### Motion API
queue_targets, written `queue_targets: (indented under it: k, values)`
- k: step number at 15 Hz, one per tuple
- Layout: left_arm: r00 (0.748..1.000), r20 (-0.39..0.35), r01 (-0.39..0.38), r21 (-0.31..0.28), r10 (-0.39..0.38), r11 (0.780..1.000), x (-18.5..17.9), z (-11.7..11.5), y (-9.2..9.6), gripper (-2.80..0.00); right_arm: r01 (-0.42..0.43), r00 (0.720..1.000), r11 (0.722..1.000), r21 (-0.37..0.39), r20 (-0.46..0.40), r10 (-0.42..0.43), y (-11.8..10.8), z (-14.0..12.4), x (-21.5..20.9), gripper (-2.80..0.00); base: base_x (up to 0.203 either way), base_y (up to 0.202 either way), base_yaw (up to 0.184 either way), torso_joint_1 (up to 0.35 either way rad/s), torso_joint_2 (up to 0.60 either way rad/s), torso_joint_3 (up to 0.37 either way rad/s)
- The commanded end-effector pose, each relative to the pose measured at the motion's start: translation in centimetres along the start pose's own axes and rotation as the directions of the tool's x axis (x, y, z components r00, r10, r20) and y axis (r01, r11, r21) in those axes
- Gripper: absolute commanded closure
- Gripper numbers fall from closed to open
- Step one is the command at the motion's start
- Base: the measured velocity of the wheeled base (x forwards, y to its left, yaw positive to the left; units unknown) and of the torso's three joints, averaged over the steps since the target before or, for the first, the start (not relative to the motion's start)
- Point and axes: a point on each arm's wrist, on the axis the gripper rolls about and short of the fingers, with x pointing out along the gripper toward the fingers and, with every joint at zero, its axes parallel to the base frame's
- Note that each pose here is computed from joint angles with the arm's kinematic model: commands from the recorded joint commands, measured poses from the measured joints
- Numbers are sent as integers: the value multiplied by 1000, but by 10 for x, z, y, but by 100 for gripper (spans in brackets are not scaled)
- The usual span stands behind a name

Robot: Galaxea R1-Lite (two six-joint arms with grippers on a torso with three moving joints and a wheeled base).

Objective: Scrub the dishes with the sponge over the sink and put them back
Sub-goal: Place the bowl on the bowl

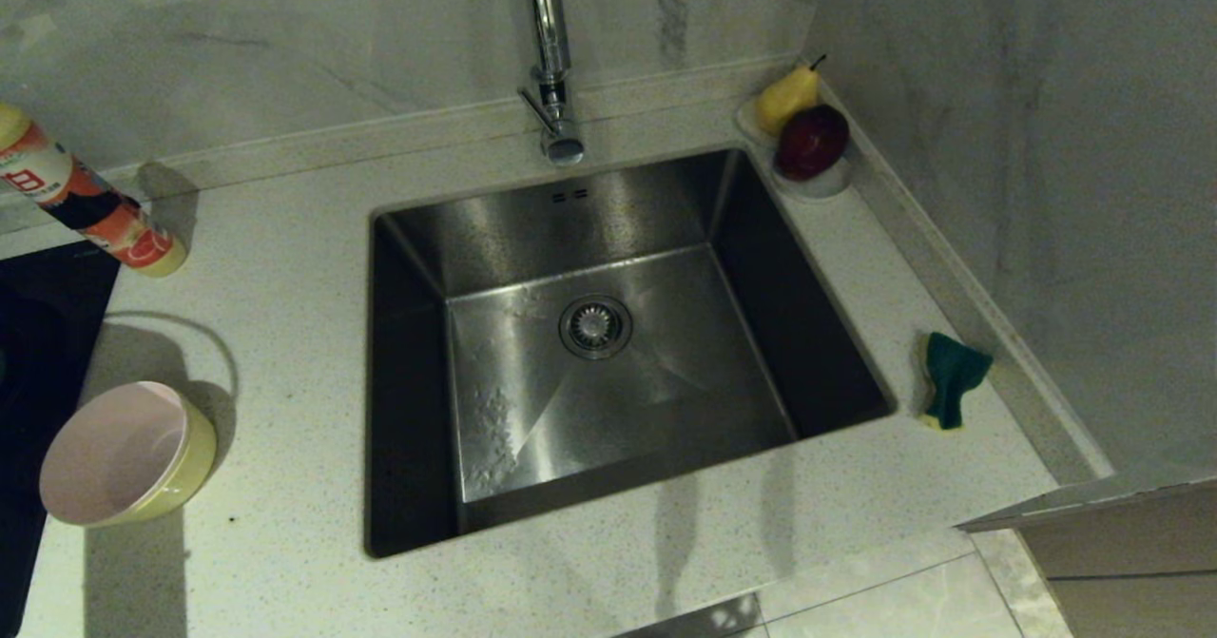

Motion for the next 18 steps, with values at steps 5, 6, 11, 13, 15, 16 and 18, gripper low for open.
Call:
queue_targets:
  k: [5,6,11,13,15,16,18]
  values:
    - [999,-32,-35,-17,35,999,23,1,10,-280,-1,1000,1000,-1,2,1,0,0,0,0,0,0,0,0,0,0]
    - [999,-31,-36,-18,35,999,23,2,10,-280,-1,1000,1000,-1,2,1,0,0,0,0,0,0,0,0,0,0]
    - [998,-42,-44,-22,44,999,30,2,12,-280,0,1000,1000,-1,3,0,0,0,0,0,0,0,0,0,0,0]
    - [998,-42,-44,-22,43,999,30,2,12,-280,-1,1000,1000,-1,2,1,0,0,0,0,0,0,0,0,0,0]
    - [998,-47,-49,-23,48,999,31,1,13,-280,0,1000,1000,-1,3,0,0,0,0,0,0,0,0,0,0,0]
    - [998,-47,-49,-23,48,999,30,1,13,-280,-1,1000,1000,-1,2,1,0,0,0,0,0,0,0,0,0,0]
    - [998,-42,-47,-24,46,999,29,2,12,-280,-1,1000,1000,-1,2,1,0,0,0,0,0,0,0,0,0,0]
